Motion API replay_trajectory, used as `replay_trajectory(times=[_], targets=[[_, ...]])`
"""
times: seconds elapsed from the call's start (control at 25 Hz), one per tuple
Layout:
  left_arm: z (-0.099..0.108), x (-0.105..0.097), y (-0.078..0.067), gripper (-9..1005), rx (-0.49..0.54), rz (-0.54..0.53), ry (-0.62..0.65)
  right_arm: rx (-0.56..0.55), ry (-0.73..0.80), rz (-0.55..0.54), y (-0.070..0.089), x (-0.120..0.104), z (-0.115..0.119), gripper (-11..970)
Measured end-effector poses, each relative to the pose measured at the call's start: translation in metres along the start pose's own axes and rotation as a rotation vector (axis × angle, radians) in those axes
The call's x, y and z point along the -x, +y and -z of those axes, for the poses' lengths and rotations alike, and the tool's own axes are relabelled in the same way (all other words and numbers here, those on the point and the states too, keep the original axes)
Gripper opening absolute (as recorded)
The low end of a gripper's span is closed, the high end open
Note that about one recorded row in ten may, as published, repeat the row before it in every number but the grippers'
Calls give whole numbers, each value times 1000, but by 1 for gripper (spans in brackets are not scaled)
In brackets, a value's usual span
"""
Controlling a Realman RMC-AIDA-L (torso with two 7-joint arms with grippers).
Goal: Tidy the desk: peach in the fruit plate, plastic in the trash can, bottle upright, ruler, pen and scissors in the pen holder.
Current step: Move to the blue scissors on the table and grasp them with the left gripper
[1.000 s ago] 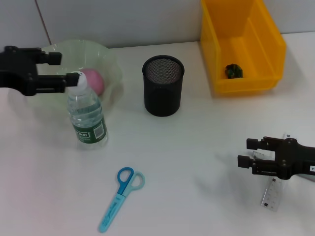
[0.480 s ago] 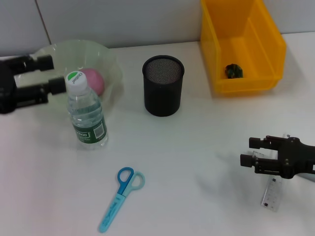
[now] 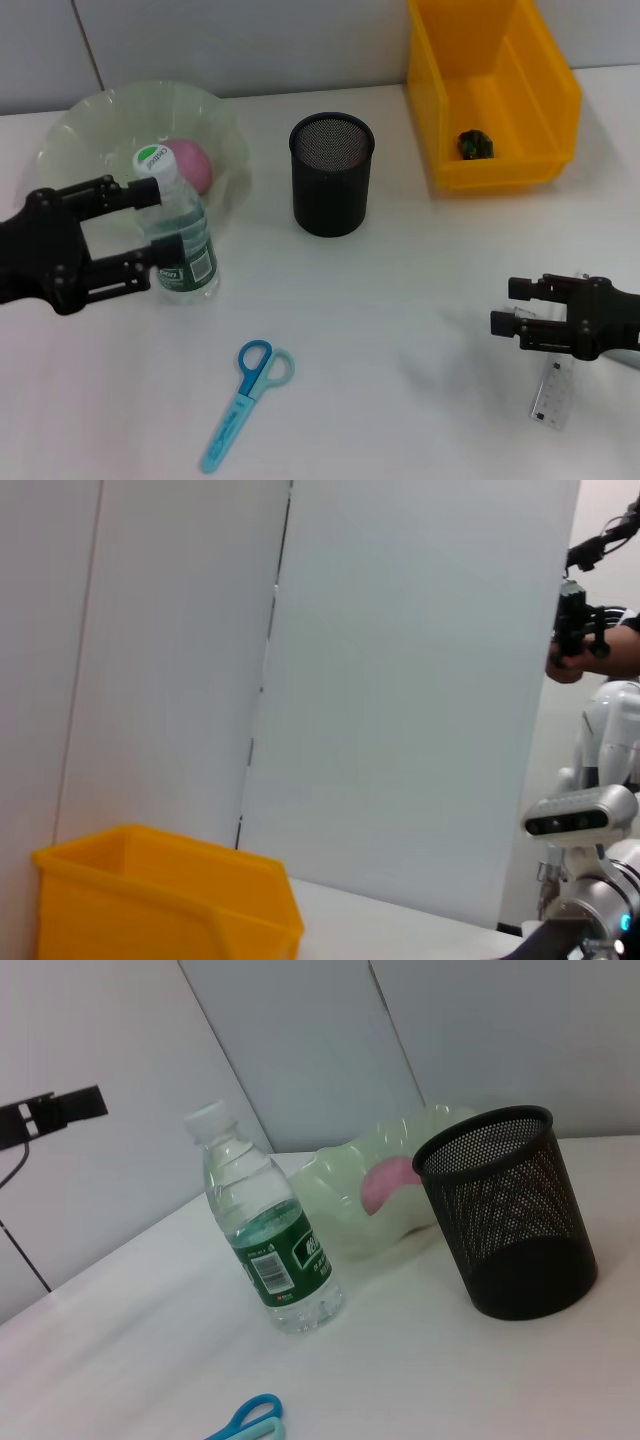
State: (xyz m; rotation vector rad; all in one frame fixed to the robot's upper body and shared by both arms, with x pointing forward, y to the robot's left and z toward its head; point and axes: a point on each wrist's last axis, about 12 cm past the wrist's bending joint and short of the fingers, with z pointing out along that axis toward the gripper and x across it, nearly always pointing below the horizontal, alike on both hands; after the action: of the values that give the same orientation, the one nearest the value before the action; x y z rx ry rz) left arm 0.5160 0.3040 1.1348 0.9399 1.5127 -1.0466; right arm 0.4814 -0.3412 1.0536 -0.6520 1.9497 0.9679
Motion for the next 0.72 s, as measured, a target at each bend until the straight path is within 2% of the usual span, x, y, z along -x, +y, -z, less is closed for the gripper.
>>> replay_trajectory(times=[0.2,0.44,0.72], targets=[[-5,-6,-4,726,-32,7,12,1,0,0,0,0,0,742],[-18,-13,-11,726,-110,14,84,2,0,0,0,1,-1,743],[-28,-18,-11,726,-122,51,149,0,2,-1,0,0,1,743]])
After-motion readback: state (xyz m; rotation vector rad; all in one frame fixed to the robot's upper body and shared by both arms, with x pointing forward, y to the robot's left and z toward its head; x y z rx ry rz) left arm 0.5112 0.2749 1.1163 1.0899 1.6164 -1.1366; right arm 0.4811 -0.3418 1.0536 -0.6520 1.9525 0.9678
